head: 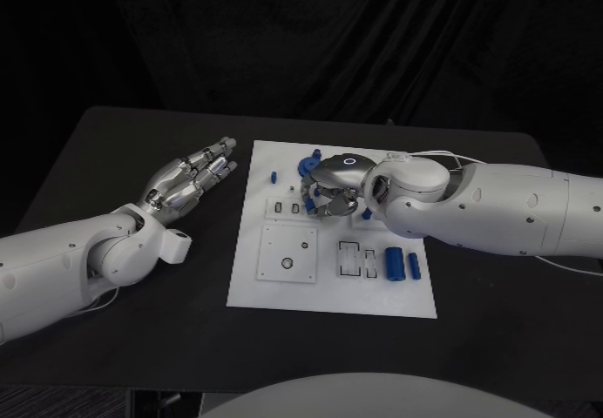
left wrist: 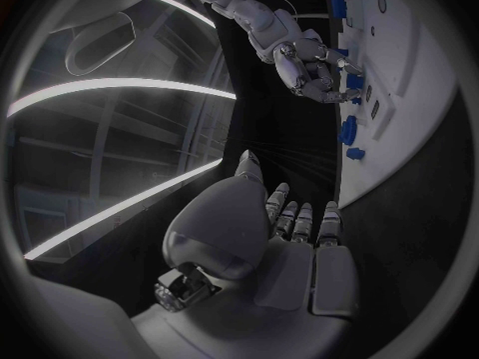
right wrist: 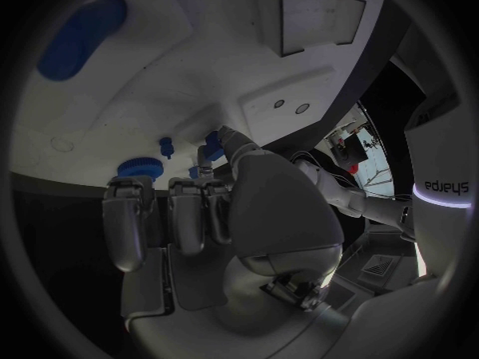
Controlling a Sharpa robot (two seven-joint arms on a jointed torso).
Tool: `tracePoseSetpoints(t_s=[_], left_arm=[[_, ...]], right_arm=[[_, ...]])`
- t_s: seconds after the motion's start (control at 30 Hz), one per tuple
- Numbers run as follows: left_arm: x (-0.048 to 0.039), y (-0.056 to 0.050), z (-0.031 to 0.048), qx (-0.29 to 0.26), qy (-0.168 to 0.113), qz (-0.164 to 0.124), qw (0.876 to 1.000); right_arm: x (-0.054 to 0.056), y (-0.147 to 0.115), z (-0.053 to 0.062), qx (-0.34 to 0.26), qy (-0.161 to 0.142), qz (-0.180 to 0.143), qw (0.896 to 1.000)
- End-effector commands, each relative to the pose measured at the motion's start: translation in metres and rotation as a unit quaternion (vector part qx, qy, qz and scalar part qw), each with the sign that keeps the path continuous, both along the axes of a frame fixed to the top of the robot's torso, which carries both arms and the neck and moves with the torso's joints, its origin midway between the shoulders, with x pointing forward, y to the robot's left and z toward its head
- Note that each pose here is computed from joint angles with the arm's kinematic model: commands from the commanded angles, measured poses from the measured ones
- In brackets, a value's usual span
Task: Assemble the parts on the task board
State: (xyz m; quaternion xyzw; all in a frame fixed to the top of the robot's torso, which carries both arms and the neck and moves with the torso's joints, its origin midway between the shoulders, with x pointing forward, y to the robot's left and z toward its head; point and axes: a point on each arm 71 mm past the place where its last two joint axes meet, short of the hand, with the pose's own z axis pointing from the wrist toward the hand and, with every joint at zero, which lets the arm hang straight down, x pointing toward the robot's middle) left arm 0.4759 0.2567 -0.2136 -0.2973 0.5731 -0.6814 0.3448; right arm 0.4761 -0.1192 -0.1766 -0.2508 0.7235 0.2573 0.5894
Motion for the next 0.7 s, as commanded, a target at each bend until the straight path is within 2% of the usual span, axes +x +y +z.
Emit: tracePoseSetpoints(t_s=[0.03,0.47,0.7], left_arm=[[-0.0025,0.0,0.0097,-0.047,-0.057,-0.008,0.997],[-0.0017,0.0,0.0086,-0.047,-0.055,-0.009,0.997],[-0.0014,0.0,0.0083,-0.047,-0.055,-0.009,0.997]], right_arm=[[0.001,-0.003,-0.001,-0.006,-0.009,-0.012,1.0],[0.001,-0.009,-0.005,-0.022,0.003,-0.02,1.0],[0.002,-0.008,-0.012,-0.028,0.011,-0.019,0.999]])
